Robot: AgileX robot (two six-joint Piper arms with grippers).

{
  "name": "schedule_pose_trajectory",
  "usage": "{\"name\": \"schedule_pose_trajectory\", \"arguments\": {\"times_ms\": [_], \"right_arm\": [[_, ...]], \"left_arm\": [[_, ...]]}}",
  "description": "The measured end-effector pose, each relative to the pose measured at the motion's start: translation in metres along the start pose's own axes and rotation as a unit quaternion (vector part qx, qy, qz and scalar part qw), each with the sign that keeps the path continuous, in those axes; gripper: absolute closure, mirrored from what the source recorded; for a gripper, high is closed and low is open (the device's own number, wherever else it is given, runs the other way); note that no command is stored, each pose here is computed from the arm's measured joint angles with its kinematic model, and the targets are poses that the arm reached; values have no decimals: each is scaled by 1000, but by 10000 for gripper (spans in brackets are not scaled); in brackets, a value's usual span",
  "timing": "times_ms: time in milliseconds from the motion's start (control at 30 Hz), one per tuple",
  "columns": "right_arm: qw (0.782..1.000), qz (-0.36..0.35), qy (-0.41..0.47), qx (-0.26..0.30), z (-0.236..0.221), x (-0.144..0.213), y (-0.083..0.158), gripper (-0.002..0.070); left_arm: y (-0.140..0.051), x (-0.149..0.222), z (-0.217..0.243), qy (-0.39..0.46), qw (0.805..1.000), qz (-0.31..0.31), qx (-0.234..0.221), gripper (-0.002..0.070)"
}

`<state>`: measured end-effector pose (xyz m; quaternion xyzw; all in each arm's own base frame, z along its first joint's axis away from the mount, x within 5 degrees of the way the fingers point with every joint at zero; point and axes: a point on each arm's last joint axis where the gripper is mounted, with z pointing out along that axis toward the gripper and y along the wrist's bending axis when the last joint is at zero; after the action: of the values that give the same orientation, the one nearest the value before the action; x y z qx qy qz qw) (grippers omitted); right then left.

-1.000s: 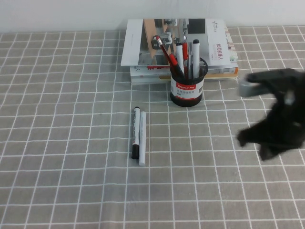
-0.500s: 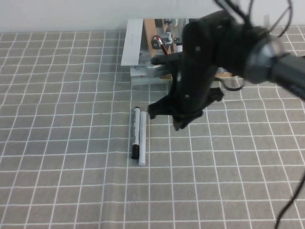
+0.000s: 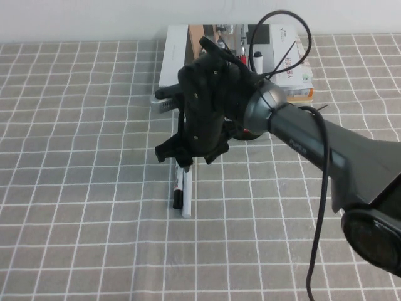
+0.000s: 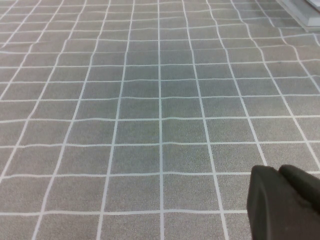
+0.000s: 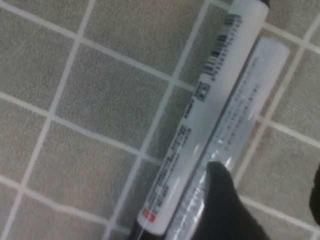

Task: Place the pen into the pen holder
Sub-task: Pick up the pen on the table, then place the pen onto the pen holder

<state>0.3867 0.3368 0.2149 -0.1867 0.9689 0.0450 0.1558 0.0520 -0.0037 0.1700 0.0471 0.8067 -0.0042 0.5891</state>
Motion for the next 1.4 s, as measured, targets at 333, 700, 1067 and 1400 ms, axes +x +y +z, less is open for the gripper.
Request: {"name": "schedule_pose_trajectory", "arguments": {"times_ms": [333,700,1067,1400], "right_arm": [[1000,5,12,-10,15,1,4,368],[999,4,30,-22,26,6,13,395],[999,9,32,-22,13,12,16,578],[997,52,-60,-18,-73,56,-6,578]], "left_arm": [[0,0,0,0,1000,0,0,678],[0,0,0,0,1000,0,0,678],[0,0,0,0,1000,0,0,678],[0,0,0,0,1000,0,0,678]]}}
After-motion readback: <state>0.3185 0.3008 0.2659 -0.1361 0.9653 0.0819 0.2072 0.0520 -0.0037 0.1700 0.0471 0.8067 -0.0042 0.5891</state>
